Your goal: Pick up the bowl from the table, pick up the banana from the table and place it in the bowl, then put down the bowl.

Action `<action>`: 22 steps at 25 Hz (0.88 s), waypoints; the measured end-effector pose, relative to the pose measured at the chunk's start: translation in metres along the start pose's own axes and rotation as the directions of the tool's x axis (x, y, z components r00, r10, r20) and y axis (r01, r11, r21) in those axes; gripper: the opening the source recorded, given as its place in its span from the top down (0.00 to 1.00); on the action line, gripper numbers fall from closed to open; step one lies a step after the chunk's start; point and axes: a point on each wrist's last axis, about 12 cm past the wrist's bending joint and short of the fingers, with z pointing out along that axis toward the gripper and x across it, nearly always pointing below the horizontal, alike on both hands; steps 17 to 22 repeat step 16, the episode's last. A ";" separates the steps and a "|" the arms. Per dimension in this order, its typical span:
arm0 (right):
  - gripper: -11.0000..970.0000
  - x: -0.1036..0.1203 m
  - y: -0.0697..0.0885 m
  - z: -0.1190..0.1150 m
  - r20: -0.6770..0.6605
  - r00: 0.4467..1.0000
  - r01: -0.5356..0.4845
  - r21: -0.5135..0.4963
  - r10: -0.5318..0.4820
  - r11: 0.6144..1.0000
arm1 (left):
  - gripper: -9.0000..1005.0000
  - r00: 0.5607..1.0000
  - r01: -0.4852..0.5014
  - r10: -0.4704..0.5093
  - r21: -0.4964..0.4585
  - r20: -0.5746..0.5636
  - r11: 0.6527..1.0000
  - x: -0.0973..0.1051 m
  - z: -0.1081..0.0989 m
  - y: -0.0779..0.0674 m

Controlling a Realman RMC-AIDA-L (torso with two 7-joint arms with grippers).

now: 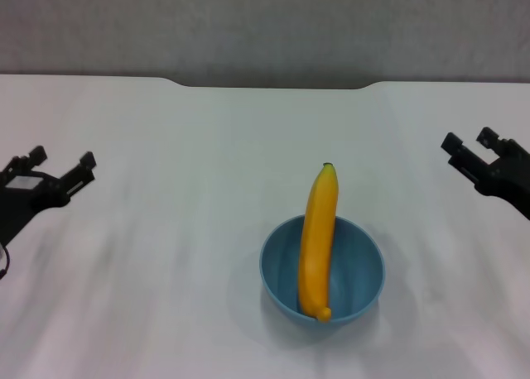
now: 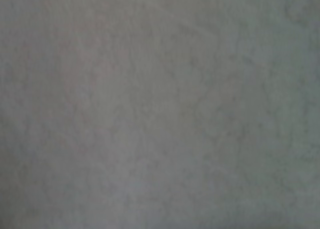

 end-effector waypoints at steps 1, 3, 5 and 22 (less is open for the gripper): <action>0.23 0.000 0.000 0.000 0.000 1.000 0.000 0.000 0.000 1.000 | 0.11 1.000 0.005 -0.005 -0.007 0.010 1.000 -0.001 0.000 0.000; 0.23 0.000 -0.003 0.000 0.020 1.000 -0.024 0.035 0.024 0.999 | 0.11 1.000 0.018 -0.018 -0.024 0.020 1.000 -0.001 -0.001 0.003; 0.23 0.001 -0.007 -0.002 0.035 0.999 -0.041 0.070 0.038 0.997 | 0.11 0.999 0.030 -0.029 -0.041 0.018 0.999 0.000 -0.002 0.005; 0.23 -0.002 -0.025 -0.002 0.033 0.999 -0.020 0.195 0.014 0.981 | 0.11 0.999 0.024 -0.026 -0.092 -0.018 0.995 0.001 0.001 0.012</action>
